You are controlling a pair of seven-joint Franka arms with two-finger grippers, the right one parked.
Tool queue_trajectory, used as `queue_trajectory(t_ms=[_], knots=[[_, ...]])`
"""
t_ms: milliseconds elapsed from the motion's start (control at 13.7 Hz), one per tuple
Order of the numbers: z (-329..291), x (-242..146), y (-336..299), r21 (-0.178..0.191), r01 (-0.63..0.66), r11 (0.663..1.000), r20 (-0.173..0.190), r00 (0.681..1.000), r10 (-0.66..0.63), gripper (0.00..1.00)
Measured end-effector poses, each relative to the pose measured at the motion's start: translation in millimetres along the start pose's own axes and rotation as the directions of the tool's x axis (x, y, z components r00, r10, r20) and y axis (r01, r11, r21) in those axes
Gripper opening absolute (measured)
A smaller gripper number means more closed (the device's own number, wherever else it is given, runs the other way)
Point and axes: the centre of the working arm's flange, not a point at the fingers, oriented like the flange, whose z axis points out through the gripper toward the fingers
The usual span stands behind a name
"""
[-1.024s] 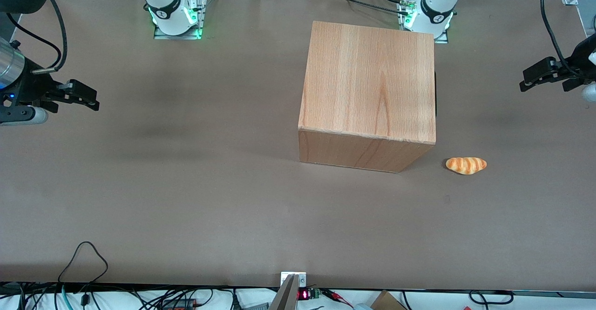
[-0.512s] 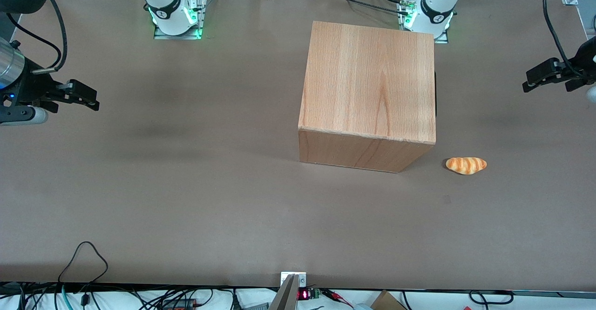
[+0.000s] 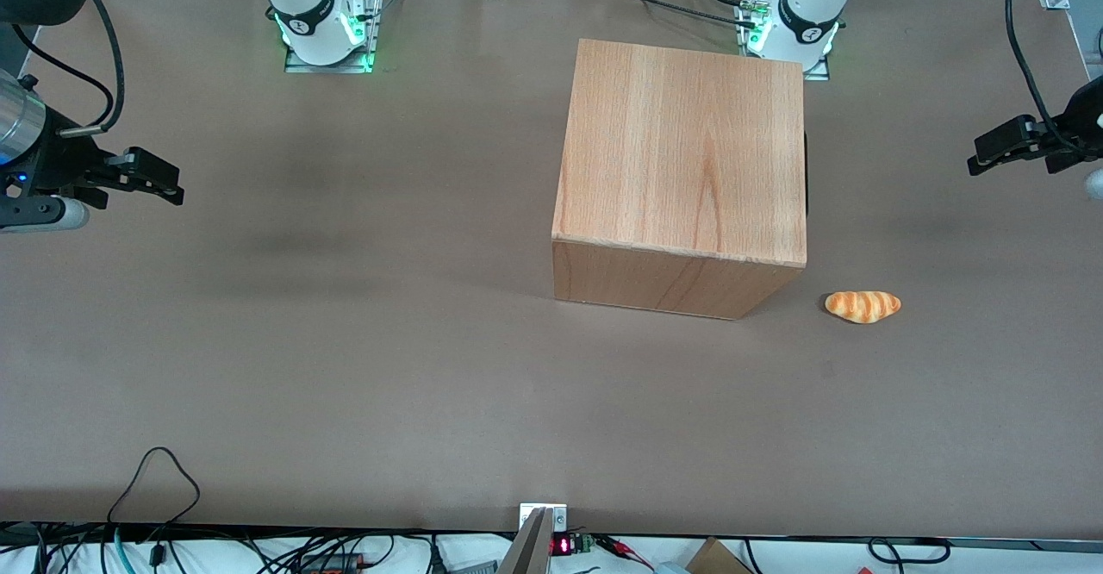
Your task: Open top drawer with left arm
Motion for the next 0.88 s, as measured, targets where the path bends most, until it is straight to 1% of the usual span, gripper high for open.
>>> queue_trajectory(t_ms=[146, 293, 512, 659, 878], knots=[[3.2, -0.8, 3.5, -0.006, -0.006, 1.000, 0.020, 1.000, 0.006, 1.00], [5.3, -0.7, 8.1, -0.022, -0.013, 1.000, 0.030, 0.999, 0.013, 1.00], [8.3, -0.9, 17.0, -0.034, -0.030, 0.999, 0.045, 0.999, 0.031, 1.00], [17.9, 1.0, 34.6, -0.039, -0.060, 0.997, 0.068, 0.996, 0.063, 1.00], [43.3, 6.7, 56.4, -0.074, -0.091, 0.993, 0.120, 0.988, 0.100, 1.00]])
